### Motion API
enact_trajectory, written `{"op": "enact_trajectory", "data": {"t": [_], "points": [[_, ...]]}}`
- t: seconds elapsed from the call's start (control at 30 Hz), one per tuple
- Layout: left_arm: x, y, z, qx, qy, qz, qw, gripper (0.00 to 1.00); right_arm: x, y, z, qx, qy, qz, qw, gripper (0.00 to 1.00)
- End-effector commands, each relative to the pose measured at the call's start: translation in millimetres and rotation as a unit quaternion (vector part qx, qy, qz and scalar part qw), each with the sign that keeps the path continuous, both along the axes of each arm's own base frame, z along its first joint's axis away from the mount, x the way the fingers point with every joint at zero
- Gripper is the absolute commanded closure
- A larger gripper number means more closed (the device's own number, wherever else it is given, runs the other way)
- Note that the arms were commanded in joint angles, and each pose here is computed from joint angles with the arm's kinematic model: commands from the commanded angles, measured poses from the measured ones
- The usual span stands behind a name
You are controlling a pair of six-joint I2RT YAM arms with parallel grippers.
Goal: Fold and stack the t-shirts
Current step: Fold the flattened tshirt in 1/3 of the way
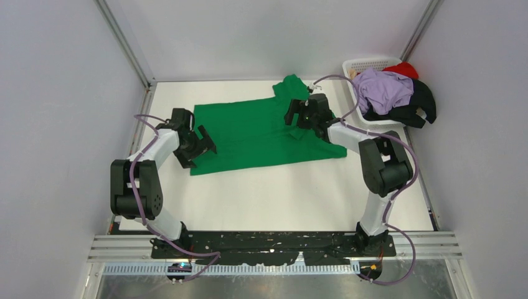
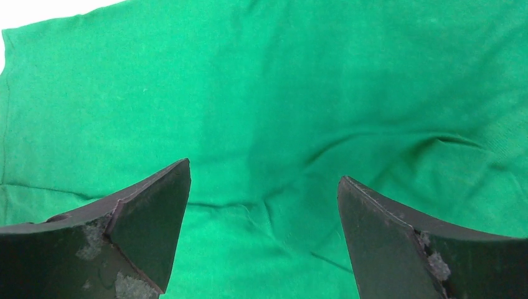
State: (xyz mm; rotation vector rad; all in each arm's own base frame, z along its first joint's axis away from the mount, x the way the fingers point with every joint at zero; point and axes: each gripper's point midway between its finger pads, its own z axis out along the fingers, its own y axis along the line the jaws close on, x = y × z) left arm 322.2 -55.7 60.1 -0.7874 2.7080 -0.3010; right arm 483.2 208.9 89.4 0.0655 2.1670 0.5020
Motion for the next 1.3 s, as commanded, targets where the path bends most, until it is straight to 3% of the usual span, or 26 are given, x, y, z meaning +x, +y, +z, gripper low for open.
{"op": "enact_trajectory", "data": {"t": [0.0, 0.43, 0.6, 1.27], "points": [[7, -4, 15, -0.01, -0.024, -0.012, 1.0, 0.0, -12, -27, 19, -0.024, -0.019, -0.038, 0.999, 0.05], [11, -5, 13, -0.011, -0.019, -0.013, 1.0, 0.0, -2, -27, -20, -0.018, 0.024, -0.054, 0.998, 0.05], [12, -5, 12, -0.01, -0.016, -0.014, 1.0, 0.0, 2, -9, -34, 0.002, 0.038, -0.017, 0.999, 0.05], [13, -6, 11, -0.01, -0.015, -0.016, 1.0, 0.0, 47, 57, -2, 0.128, -0.016, 0.051, 0.99, 0.05]]}}
